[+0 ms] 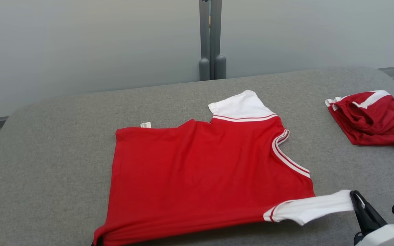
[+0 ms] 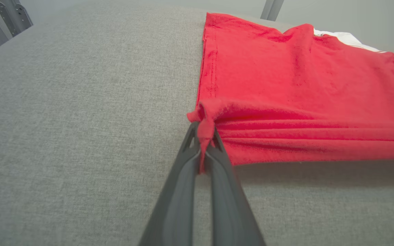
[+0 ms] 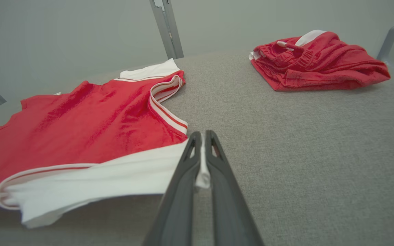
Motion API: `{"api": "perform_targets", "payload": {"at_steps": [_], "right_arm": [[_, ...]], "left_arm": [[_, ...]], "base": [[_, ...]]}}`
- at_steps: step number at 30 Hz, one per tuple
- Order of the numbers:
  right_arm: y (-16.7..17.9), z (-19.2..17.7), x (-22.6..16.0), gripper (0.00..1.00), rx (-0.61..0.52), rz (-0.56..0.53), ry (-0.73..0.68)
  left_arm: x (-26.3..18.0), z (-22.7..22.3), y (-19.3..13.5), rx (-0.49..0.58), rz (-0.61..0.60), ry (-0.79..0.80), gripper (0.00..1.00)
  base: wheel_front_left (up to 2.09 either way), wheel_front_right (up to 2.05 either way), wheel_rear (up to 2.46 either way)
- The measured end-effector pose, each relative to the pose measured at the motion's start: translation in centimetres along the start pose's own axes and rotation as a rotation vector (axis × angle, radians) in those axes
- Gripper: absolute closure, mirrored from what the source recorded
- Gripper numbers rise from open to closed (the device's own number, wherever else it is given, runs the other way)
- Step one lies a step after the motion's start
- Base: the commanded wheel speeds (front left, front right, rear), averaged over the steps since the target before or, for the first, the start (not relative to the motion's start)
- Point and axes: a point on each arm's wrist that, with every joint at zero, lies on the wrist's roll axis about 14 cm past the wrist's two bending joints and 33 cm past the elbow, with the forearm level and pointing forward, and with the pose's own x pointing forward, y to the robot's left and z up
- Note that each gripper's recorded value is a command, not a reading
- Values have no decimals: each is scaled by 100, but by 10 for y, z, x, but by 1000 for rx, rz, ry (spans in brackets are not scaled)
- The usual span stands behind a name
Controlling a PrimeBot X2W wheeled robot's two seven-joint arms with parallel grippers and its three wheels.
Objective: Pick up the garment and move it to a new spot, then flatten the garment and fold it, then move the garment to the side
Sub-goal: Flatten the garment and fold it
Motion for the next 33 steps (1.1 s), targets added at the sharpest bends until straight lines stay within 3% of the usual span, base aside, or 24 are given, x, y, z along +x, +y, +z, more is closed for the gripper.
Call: {"api": "perform_targets", "payload": {"at_steps": [5, 15, 33], "right_arm": [[13, 20, 20, 100, 2, 39, -53], [32, 22, 63, 100, -30, 75, -39], [37, 26, 118, 100, -83, 69, -18]], "left_arm": [[13, 25, -12, 16, -40, -68, 100], [46, 50, -35, 76, -115, -111, 100], [87, 59, -43, 91, -139, -96, 100]], "base": [[0, 0, 0], [0, 0, 0], [0, 0, 0]]}}
